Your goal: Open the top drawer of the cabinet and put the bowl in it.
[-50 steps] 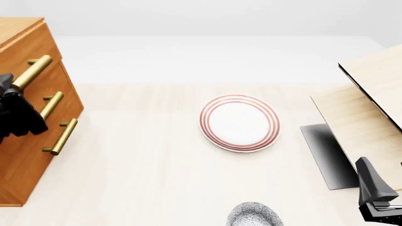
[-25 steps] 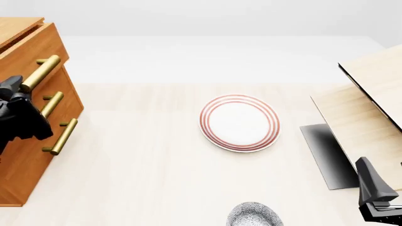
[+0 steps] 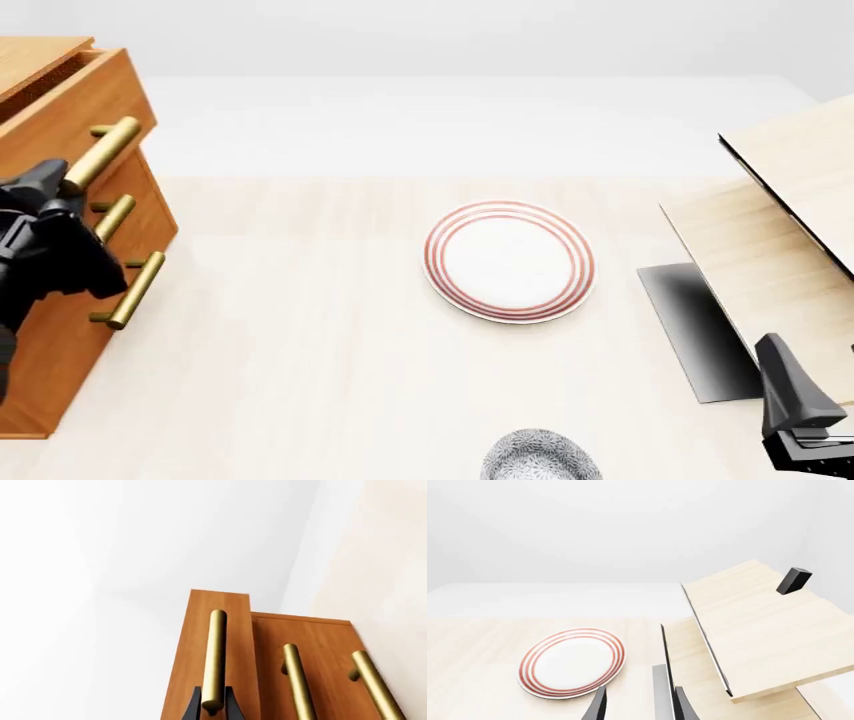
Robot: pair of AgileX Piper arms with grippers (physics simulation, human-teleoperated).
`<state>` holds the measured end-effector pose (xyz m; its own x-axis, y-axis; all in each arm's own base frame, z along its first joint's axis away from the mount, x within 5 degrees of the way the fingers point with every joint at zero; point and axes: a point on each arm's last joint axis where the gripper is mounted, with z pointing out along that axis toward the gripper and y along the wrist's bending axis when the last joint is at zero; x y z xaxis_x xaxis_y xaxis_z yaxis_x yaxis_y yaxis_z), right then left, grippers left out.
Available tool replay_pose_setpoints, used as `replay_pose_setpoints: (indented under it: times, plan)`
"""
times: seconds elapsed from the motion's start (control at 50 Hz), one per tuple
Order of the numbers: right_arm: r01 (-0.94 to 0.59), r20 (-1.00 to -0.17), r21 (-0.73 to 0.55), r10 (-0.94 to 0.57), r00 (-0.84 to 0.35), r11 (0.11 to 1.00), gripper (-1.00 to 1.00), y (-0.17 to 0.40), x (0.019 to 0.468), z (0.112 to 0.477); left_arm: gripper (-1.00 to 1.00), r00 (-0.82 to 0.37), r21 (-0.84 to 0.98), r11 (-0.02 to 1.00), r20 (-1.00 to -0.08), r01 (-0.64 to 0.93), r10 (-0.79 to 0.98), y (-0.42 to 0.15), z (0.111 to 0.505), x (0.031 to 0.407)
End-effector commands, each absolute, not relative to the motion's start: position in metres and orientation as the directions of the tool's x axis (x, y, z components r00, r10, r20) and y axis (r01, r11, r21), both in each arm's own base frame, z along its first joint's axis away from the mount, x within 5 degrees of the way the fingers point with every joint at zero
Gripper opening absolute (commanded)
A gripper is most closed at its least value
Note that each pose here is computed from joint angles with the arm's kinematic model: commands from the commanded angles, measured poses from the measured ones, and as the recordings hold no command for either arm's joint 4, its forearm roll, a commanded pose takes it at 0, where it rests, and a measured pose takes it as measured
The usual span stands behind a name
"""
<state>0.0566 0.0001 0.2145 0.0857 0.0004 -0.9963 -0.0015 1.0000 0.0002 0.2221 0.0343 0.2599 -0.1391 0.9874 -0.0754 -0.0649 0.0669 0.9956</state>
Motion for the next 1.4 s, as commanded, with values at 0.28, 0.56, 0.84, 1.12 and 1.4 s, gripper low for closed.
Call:
replay_pose_setpoints:
  times: [0.28,0.56,0.84,1.12,1.4]
  plan:
    - [0.0,-0.996,-0.001,0.0,0.085,1.0,1.0,0.0,0.057,0.214,-1.0,-0.011,0.995,0.097,-0.097,-0.034,0.995,0.003,0.259,0.242]
    - [-0.001,-0.996,0.0,0.0,0.086,1.0,1.0,0.0,0.057,0.214,-1.0,0.024,0.995,0.095,-0.095,-0.022,0.995,-0.005,0.254,0.234]
    - [-0.001,-0.996,-0.001,0.0,0.086,1.0,1.0,0.0,0.057,0.214,-1.0,0.05,0.995,0.096,-0.095,-0.017,0.994,-0.011,0.254,0.228]
    - [-0.001,-0.996,-0.001,-0.001,0.086,1.0,1.0,0.0,0.057,0.214,-1.0,0.073,0.995,0.101,-0.099,-0.02,0.992,-0.016,0.255,0.22]
    - [-0.001,-0.996,0.0,0.0,0.087,1.0,1.0,0.0,0.056,0.214,1.0,0.107,0.996,0.092,-0.09,-0.018,0.99,-0.023,0.252,0.216]
